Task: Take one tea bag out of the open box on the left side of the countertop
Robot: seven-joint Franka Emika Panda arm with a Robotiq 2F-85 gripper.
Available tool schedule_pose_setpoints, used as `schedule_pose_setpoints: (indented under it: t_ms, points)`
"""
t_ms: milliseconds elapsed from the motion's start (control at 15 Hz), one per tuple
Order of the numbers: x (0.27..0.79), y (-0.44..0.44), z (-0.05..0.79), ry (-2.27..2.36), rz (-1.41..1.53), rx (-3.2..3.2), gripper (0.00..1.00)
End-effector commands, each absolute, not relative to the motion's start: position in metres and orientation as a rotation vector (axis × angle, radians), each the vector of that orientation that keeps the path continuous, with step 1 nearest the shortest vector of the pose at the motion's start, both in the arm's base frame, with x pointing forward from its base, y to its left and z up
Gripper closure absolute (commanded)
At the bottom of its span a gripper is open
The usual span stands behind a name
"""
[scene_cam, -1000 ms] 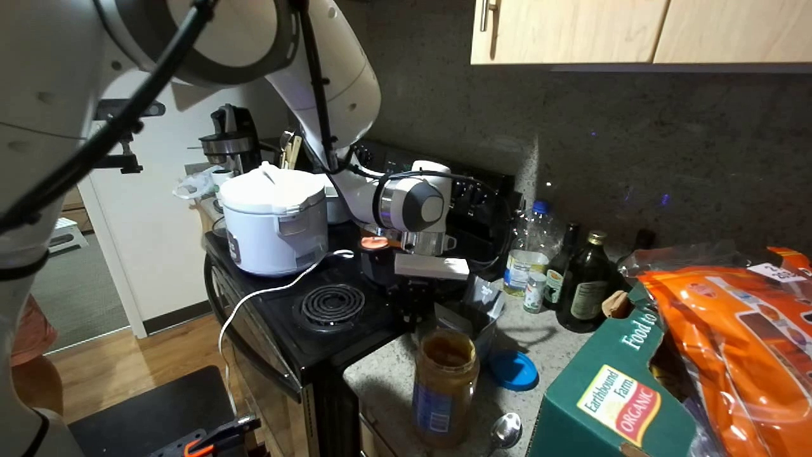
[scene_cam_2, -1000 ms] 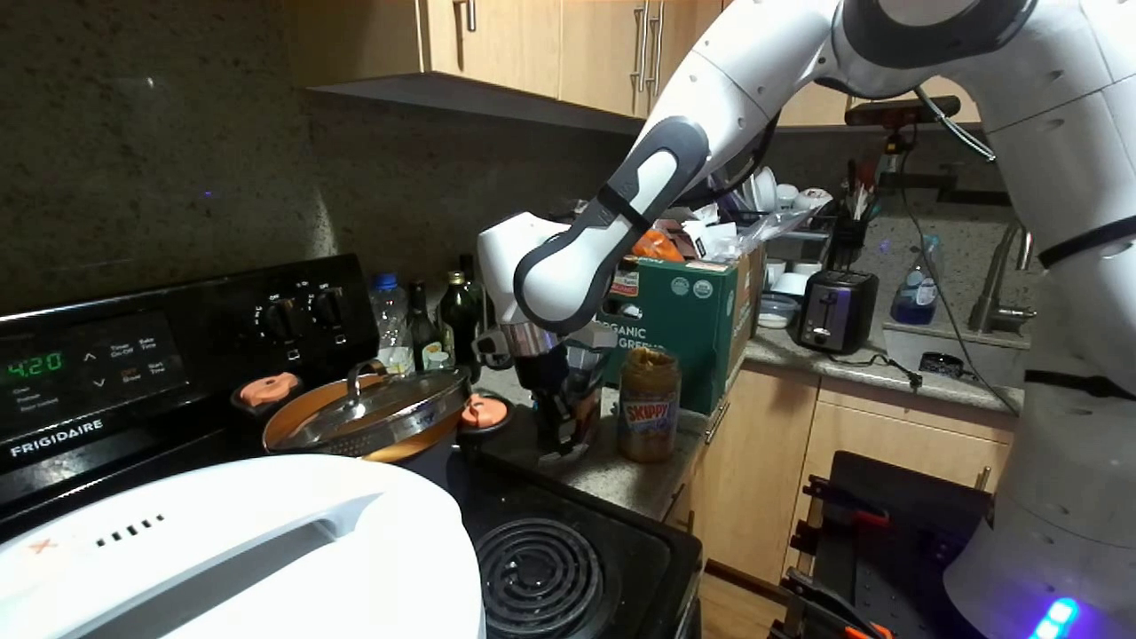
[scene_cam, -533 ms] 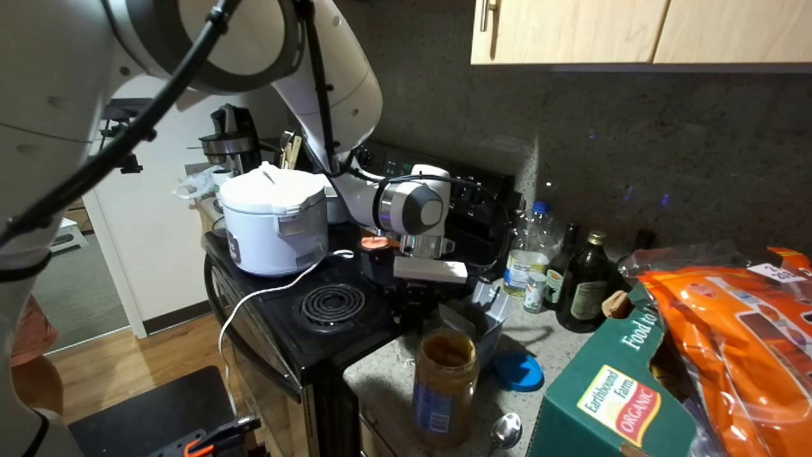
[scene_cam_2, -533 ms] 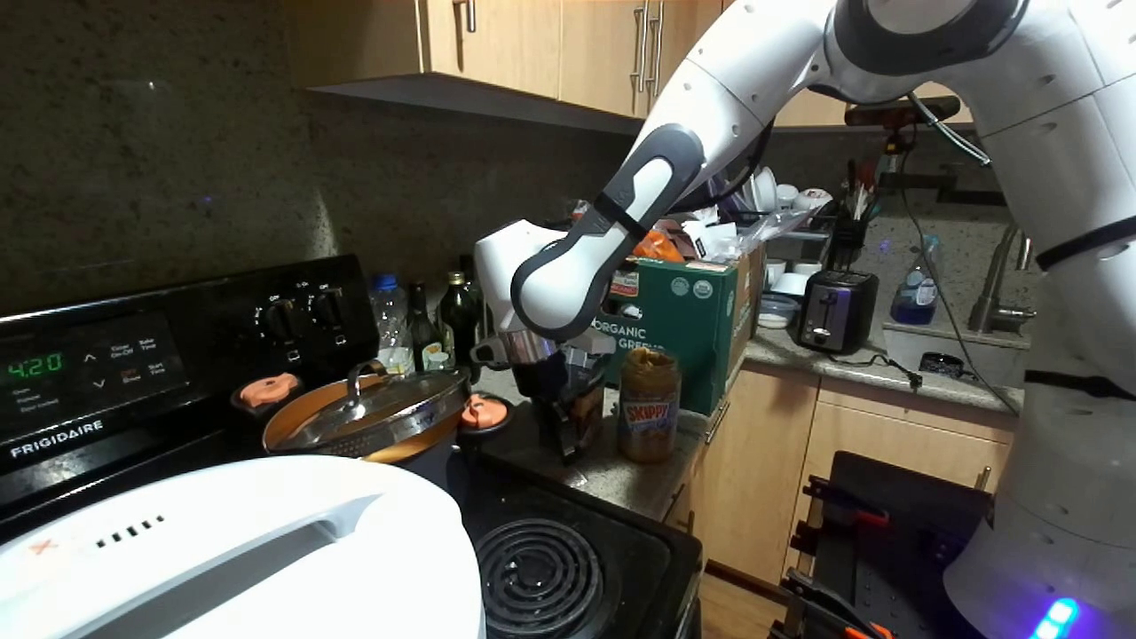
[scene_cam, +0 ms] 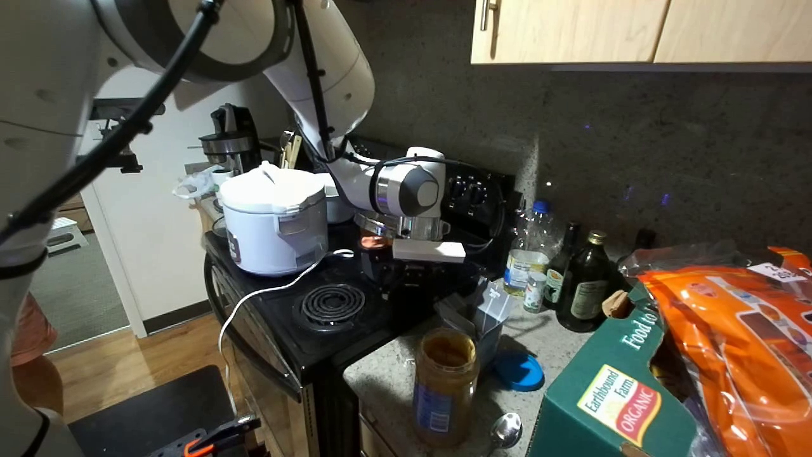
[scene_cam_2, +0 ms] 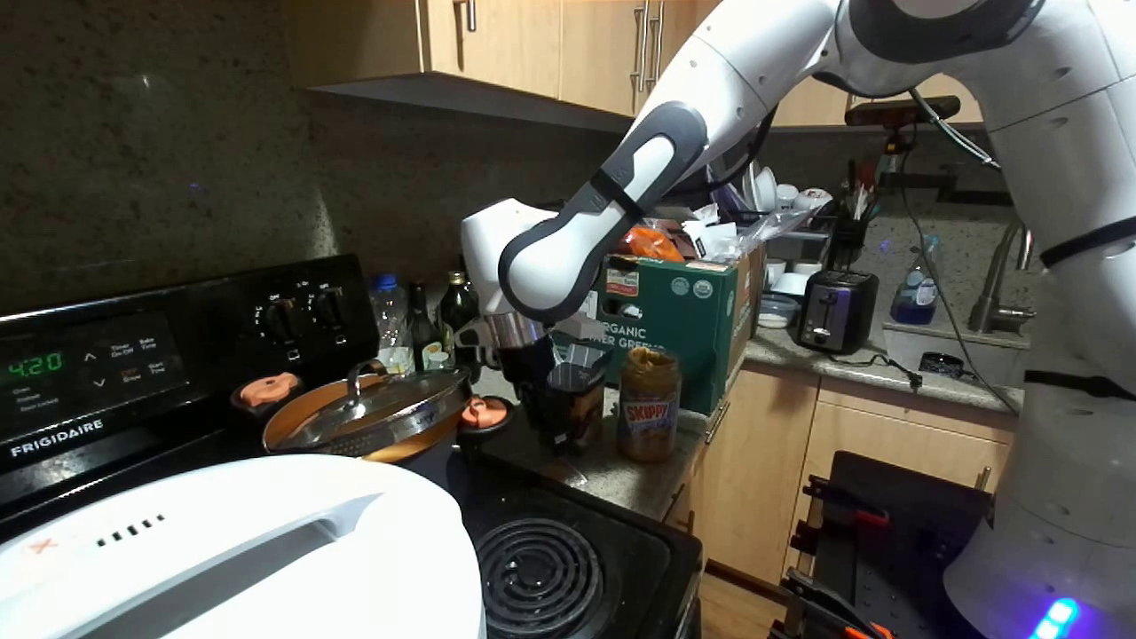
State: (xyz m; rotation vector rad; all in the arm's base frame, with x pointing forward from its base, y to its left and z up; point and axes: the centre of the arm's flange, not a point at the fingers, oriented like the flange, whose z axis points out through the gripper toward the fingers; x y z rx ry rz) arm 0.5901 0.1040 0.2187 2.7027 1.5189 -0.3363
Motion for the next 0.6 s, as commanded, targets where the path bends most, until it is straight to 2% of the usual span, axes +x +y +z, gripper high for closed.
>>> schedule_pose_setpoints:
  t_ms: [0, 533]
  points:
    - [0.586, 0.113, 0.249, 1.626, -0.299, 2.64, 0.0]
    - [0.581, 0.116, 0.272, 1.83, -0.229, 2.539, 0.0]
